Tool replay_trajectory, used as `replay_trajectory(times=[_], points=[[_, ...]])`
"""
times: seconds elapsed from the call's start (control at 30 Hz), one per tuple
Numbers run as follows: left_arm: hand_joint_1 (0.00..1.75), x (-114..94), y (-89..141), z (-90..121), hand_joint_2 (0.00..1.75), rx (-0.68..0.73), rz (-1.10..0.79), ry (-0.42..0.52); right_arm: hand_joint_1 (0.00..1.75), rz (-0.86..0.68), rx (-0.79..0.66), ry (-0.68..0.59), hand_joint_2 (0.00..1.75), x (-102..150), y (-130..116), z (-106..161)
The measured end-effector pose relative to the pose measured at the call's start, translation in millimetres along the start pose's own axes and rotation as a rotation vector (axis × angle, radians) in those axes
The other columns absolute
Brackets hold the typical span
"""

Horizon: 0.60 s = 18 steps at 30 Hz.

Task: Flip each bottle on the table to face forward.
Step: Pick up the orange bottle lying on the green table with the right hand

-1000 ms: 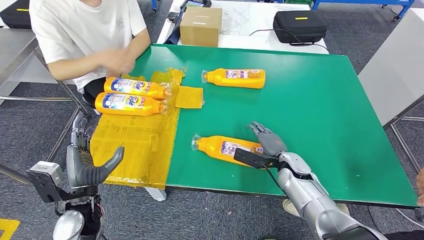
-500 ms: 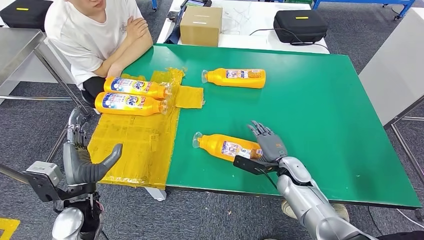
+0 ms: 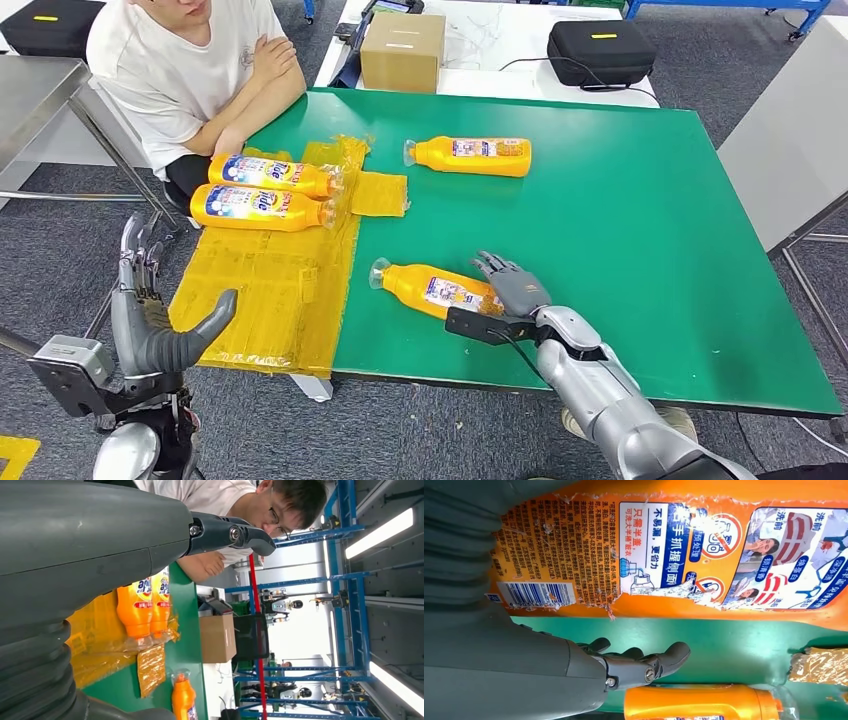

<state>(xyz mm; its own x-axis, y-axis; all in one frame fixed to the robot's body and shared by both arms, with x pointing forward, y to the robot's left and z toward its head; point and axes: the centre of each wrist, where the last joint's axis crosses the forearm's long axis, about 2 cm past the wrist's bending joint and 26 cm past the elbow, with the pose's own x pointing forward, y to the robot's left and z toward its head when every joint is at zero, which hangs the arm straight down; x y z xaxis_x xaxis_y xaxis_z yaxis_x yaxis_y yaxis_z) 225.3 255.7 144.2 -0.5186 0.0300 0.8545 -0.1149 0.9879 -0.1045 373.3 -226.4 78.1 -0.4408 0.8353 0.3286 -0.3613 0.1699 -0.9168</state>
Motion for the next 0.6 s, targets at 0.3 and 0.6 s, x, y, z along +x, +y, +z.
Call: replay_trajectory(times=[0.3,0.6], points=[[0.00,3.7,1.1,2.1,1.75,0.005,-0.011,-0.015,0.00,0.032,0.009,0.014,1.75,7.1,-4.1,-6.6],[0.00,7.2,3.6,0.3,1.75,0.003,-0.014,-0.034,0.00,0.055,-0.006,0.029,1.75,13.7,-27.8,-19.9]])
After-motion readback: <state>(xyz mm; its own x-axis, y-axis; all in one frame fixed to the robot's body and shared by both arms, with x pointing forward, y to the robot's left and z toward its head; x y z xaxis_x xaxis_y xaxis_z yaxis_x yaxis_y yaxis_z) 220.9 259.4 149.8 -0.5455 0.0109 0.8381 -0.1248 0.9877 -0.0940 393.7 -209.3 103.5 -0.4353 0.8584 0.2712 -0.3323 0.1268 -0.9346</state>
